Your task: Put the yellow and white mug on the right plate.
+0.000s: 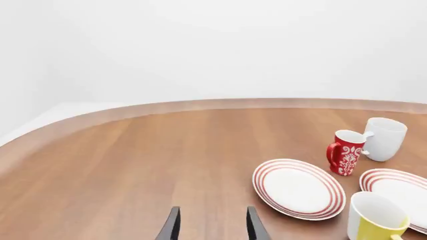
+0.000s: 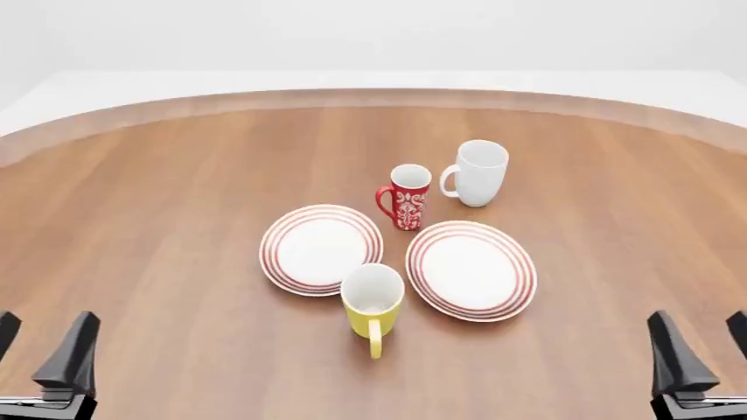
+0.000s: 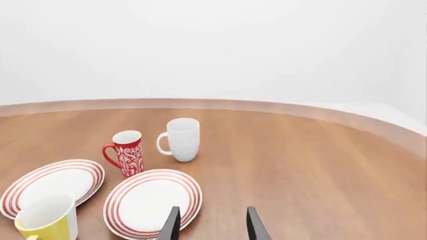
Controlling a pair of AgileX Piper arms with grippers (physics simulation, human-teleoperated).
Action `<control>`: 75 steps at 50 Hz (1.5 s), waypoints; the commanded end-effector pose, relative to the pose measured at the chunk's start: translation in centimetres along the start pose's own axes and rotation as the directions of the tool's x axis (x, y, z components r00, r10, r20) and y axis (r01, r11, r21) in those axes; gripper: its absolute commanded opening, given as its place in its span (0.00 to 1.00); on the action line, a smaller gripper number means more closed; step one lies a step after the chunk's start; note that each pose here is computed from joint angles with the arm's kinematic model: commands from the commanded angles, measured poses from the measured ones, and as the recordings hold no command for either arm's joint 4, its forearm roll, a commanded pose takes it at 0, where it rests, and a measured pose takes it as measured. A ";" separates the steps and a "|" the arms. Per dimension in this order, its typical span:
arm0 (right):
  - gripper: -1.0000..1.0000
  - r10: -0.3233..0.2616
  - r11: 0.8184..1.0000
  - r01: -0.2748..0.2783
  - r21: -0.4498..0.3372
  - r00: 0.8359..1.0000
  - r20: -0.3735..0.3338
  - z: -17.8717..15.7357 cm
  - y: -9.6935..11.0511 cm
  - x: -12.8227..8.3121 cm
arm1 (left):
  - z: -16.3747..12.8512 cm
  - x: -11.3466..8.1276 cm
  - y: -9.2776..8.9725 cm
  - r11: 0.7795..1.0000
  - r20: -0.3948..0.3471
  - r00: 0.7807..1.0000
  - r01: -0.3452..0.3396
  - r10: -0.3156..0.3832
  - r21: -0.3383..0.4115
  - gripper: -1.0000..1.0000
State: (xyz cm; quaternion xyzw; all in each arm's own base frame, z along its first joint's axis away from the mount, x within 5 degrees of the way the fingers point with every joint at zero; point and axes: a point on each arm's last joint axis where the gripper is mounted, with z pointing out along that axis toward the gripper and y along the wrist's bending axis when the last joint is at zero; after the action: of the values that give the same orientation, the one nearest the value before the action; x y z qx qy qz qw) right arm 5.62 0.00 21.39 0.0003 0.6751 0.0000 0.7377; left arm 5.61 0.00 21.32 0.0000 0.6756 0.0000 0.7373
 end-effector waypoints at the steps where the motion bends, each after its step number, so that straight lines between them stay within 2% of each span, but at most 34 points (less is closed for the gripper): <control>1: 1.00 0.000 1.000 0.000 0.000 1.000 0.003 0.0 0.0 -0.2 | 0.0 0.0 0.0 1.000 0.000 1.000 0.000 0.000 0.000 1.00; 13: 1.00 -0.010 1.000 0.010 -0.001 1.000 -0.006 0.3 0.0 -0.7 | 0.0 0.0 0.0 1.000 0.000 1.000 0.000 0.000 0.000 1.00; 14: 1.00 0.009 1.000 -0.009 0.017 0.998 -0.056 1.2 -0.1 -0.3 | 0.0 0.0 0.0 1.000 0.000 1.000 0.000 0.000 0.000 1.00; 15: 1.00 0.007 0.999 -0.004 0.039 0.996 -0.089 2.1 -0.3 -0.2 | 0.0 0.0 0.0 1.000 0.000 1.000 0.000 0.000 0.000 1.00; 17: 1.00 0.005 1.000 -0.006 -0.023 0.998 -0.057 1.3 0.2 -1.3 | 0.0 0.0 0.0 1.000 0.000 1.000 0.000 0.000 0.000 1.00; 19: 1.00 -0.022 0.999 0.019 -0.038 0.998 -0.058 1.4 0.3 -2.1 | 0.0 0.0 0.0 1.000 0.000 1.000 0.000 0.000 0.000 1.00; 21: 1.00 -0.029 0.996 0.023 -0.089 0.998 -0.064 1.5 0.6 -3.0 | 0.0 0.0 0.0 1.000 0.000 1.000 0.000 0.000 0.000 1.00; 22: 1.00 -0.018 0.994 0.010 -0.109 0.997 -0.073 1.6 0.7 -3.6 | 0.0 0.0 0.0 1.000 0.000 1.000 0.000 0.000 0.000 1.00; 23: 1.00 -0.002 0.996 -0.007 -0.088 0.995 -0.103 2.2 0.7 -3.8 | 0.0 0.0 0.0 1.000 0.000 1.000 0.000 0.000 0.000 1.00; 24: 1.00 0.000 0.996 -0.009 -0.089 0.995 -0.104 2.3 0.7 -4.3 | 0.0 0.0 0.0 1.000 0.000 1.000 0.000 0.000 0.000 1.00; 25: 1.00 0.007 0.996 -0.020 -0.089 0.990 -0.141 3.2 0.8 -5.3 | 0.0 0.0 0.0 1.000 0.000 1.000 0.000 0.000 0.000 1.00; 26: 1.00 0.007 0.996 -0.020 -0.089 0.990 -0.141 3.2 0.8 -5.3 | 0.0 0.0 0.0 1.000 0.000 1.000 0.000 0.000 0.000 1.00; 27: 1.00 -0.036 0.988 0.014 -0.154 0.990 -0.139 3.1 1.3 -5.5 | 0.0 0.0 0.0 1.000 0.000 1.000 0.000 0.000 0.000 1.00; 30: 1.00 -0.027 0.989 0.001 -0.149 0.984 -0.174 3.9 1.3 -5.8 | 0.0 0.0 0.0 1.000 0.000 1.000 0.000 0.000 0.000 1.00; 34: 1.00 -0.041 0.974 -0.001 -0.225 0.983 -0.180 3.8 2.0 -6.9 | 0.0 0.0 0.0 1.000 0.000 1.000 0.000 0.000 0.000 1.00; 37: 1.00 -0.023 0.964 -0.035 -0.263 0.976 -0.217 4.2 2.5 -7.4 | 0.0 0.0 0.0 1.000 0.000 1.000 0.000 0.000 0.000 1.00; 38: 1.00 0.011 0.964 -0.081 -0.255 0.964 -0.265 5.0 2.8 -7.7 | 0.0 0.0 0.0 1.000 0.000 1.000 0.000 0.000 0.000 1.00; 40: 1.00 0.003 0.960 -0.079 -0.268 0.963 -0.271 5.2 3.0 -7.8 | 0.0 0.0 0.0 1.000 0.000 1.000 0.000 0.000 0.000 1.00; 41: 1.00 -0.001 0.948 -0.095 -0.304 0.953 -0.303 5.6 3.6 -8.1 | 0.0 0.0 0.0 1.000 0.000 1.000 0.000 0.000 0.000 1.00; 43: 1.00 0.005 0.943 -0.116 -0.312 0.942 -0.335 6.2 4.0 -8.3 | 0.0 0.0 0.0 1.000 0.000 1.000 0.000 0.000 0.000 1.00; 47: 1.00 -0.025 0.926 -0.113 -0.361 0.934 -0.357 6.9 5.0 -9.1 | 0.0 0.0 0.0 1.000 0.000 1.000 0.000 0.000 0.000 1.00; 48: 1.00 -0.050 0.922 -0.099 -0.374 0.928 -0.368 7.3 5.3 -9.1 | 0.0 0.0 0.0 1.000 0.000 1.000 0.000 0.000 0.000 1.00; 49: 1.00 -0.027 0.919 -0.122 -0.375 0.930 -0.367 7.2 5.4 -9.6 | 0.0 0.0 0.0 1.000 0.000 1.000 0.000 0.000 0.000 1.00; 51: 1.00 -0.062 0.915 -0.094 -0.391 0.928 -0.367 7.6 5.6 -9.9 | 0.0 0.0 0.0 1.000 0.000 1.000 0.000 0.000 0.000 1.00; 52: 1.00 -0.045 0.917 -0.110 -0.384 0.927 -0.372 7.7 5.6 -10.1 | 0.0 0.0 0.0 1.000 0.000 1.000 0.000 0.000 0.000 1.00; 58: 1.00 -0.036 0.903 -0.144 -0.406 0.913 -0.405 8.5 6.6 -10.7 | 0.0 0.0 0.0 1.000 0.000 1.000 0.000 0.000 0.000 1.00; 59: 1.00 -0.053 0.903 -0.134 -0.407 0.908 -0.416 8.9 6.8 -10.6 | 0.0 0.0 0.0 1.000 0.000 1.000 0.000 0.000 0.000 1.00; 66: 1.00 -0.045 0.883 -0.162 -0.440 0.904 -0.424 9.5 8.0 -12.0 | 0.0 0.0 0.0 1.000 0.000 1.000 0.000 0.000 0.000 1.00; 70: 1.00 -0.068 0.870 -0.150 -0.469 0.907 -0.416 9.7 8.5 -12.3 | 0.0 0.0 0.0 1.000 0.000 1.000 0.000 0.000 0.000 1.00; 71: 1.00 -0.129 0.847 -0.098 -0.522 0.915 -0.382 9.6 9.1 -12.4 | 0.0 0.0 0.0 1.000 0.000 1.000 0.000 0.000 0.000 1.00; 75: 1.00 -0.124 0.847 -0.105 -0.521 0.914 -0.386 9.6 9.2 -12.4 | 0.0 0.0 0.0 1.000 0.000 1.000 0.000 0.000 0.000 1.00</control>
State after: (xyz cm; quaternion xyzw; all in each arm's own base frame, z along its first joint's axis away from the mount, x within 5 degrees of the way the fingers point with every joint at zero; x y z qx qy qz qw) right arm 13.63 7.73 33.85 -0.1712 0.7906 0.1751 0.5612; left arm 5.61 0.00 21.32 0.0000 0.6756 0.0000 0.7373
